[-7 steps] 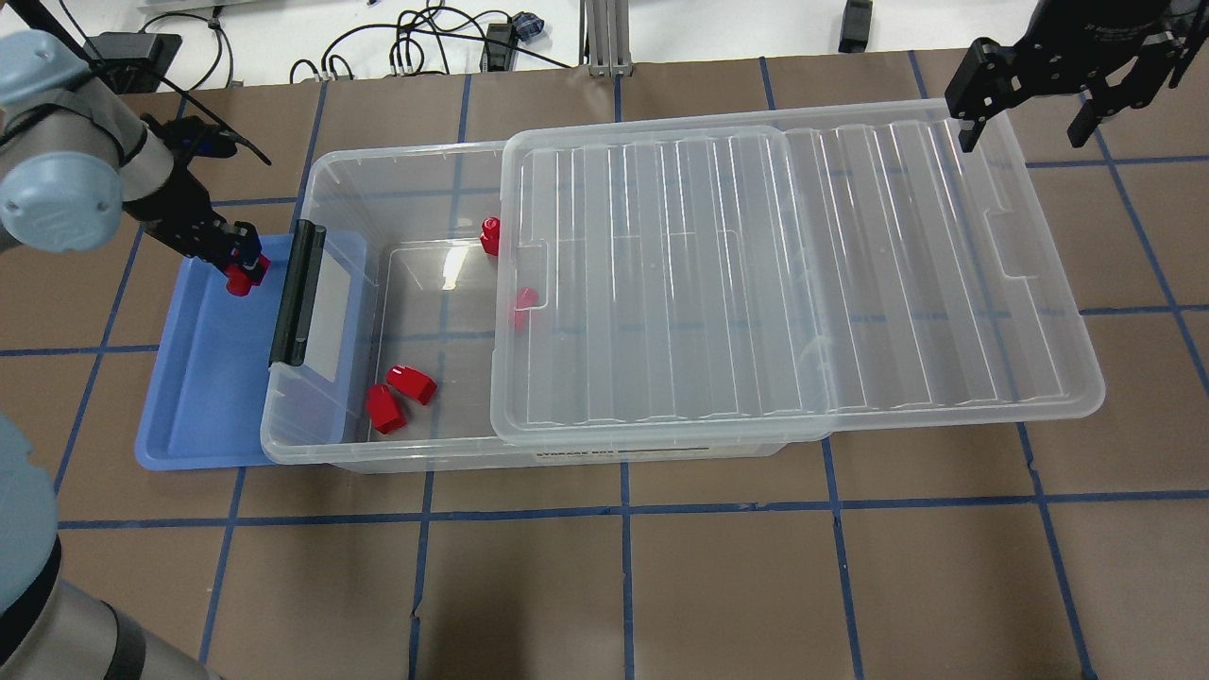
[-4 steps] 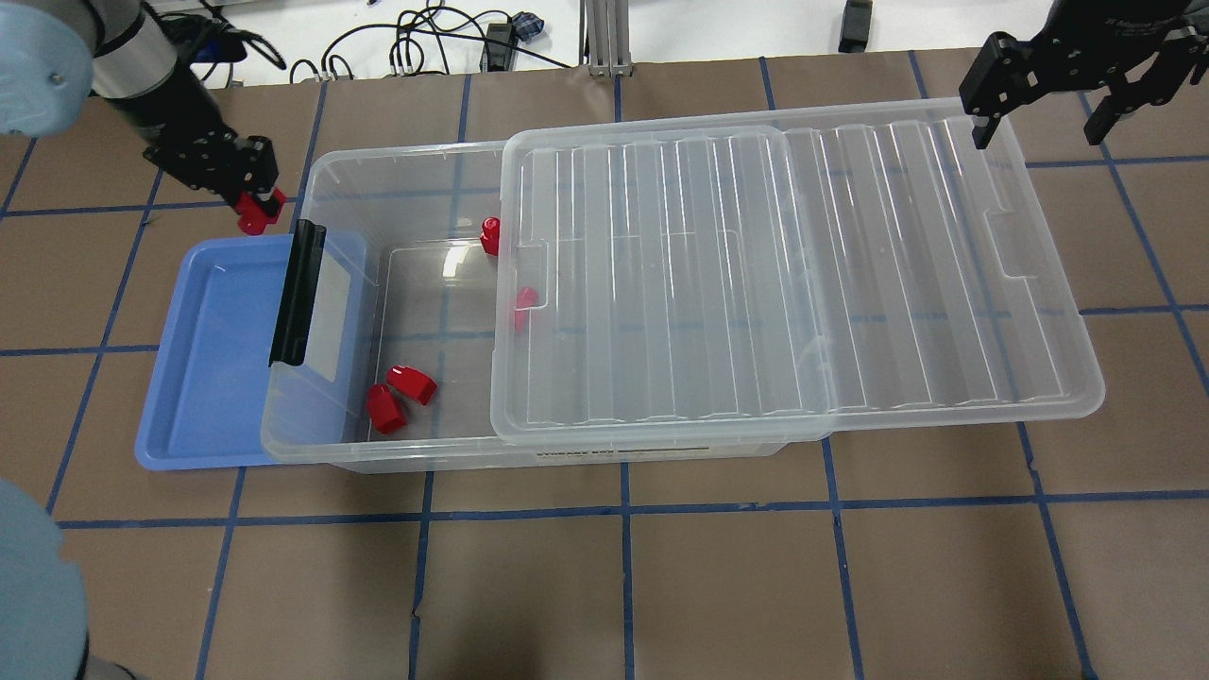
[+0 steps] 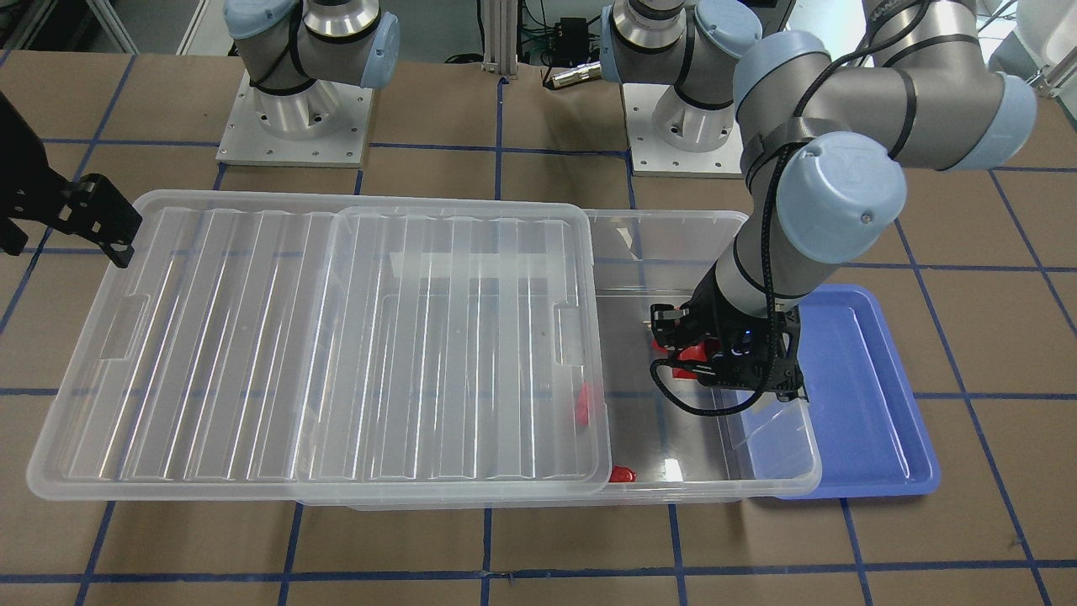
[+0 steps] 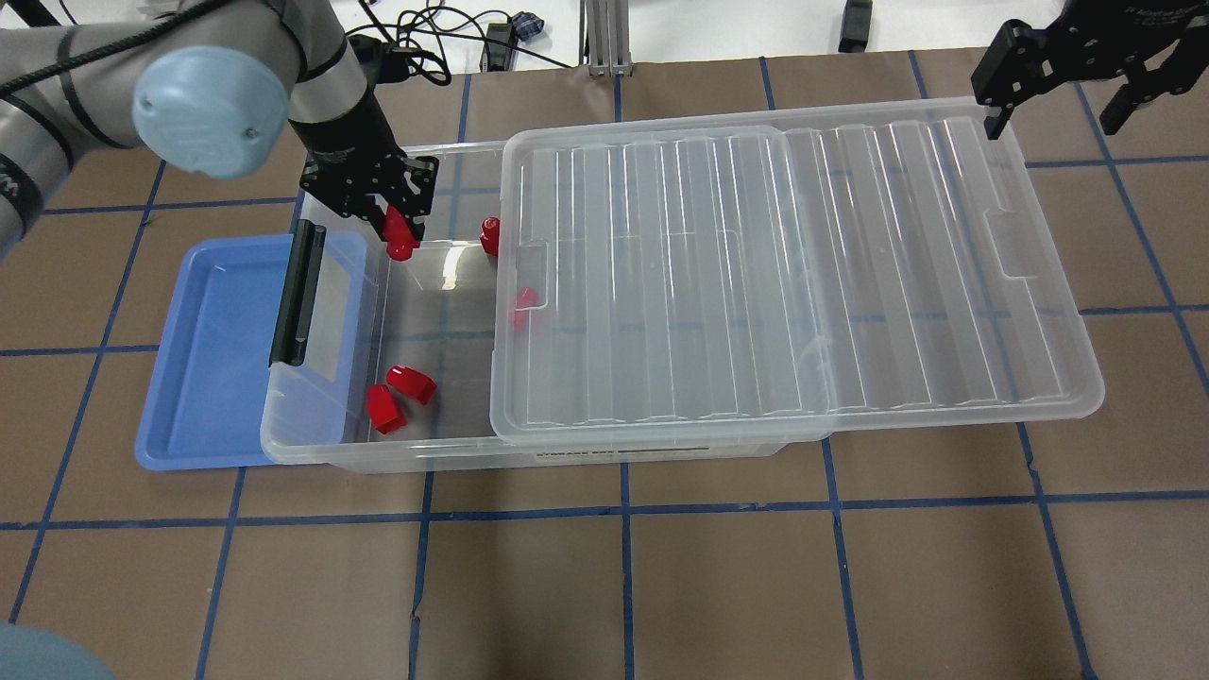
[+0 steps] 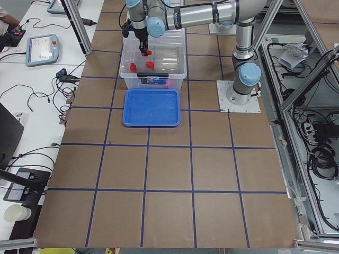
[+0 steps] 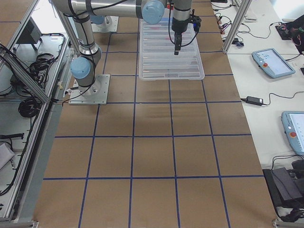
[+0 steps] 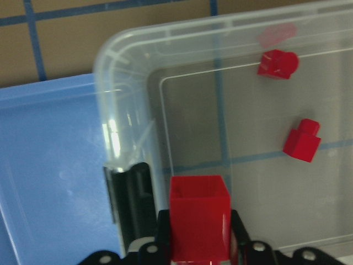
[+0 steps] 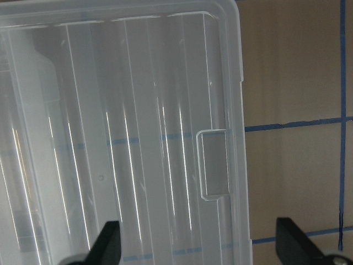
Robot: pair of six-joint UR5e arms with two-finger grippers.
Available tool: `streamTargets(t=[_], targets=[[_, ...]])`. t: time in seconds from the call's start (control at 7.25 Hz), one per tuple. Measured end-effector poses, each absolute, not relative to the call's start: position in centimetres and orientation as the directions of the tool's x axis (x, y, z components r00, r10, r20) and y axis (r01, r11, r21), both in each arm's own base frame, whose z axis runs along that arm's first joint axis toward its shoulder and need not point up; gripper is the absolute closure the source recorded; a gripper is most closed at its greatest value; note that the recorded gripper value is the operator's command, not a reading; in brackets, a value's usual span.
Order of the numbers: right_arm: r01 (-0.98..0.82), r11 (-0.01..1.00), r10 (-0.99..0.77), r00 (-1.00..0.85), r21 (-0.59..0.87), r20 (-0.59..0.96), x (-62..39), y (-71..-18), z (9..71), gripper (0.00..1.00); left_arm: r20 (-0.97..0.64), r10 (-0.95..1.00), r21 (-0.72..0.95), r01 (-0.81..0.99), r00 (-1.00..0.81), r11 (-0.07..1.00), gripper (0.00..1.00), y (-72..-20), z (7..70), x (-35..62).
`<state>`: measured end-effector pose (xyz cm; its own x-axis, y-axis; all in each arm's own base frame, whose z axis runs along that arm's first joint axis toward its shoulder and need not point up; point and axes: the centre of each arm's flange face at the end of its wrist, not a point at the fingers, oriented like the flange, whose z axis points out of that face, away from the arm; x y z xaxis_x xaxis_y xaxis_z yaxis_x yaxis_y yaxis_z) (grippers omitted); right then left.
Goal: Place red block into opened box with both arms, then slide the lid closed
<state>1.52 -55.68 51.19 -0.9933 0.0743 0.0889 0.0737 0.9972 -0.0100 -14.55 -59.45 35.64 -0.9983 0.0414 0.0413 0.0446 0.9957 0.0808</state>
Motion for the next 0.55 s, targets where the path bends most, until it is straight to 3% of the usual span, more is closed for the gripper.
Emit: streamTargets(t=[0.55], targets=[[0.089, 0.996, 0.089, -0.992, 0.002, 0.088, 0.6, -55.6, 50.7, 0.0, 0.041, 0.016, 0.056, 0.018, -0.999, 0.998, 0.73, -57.6, 27.4, -12.4]])
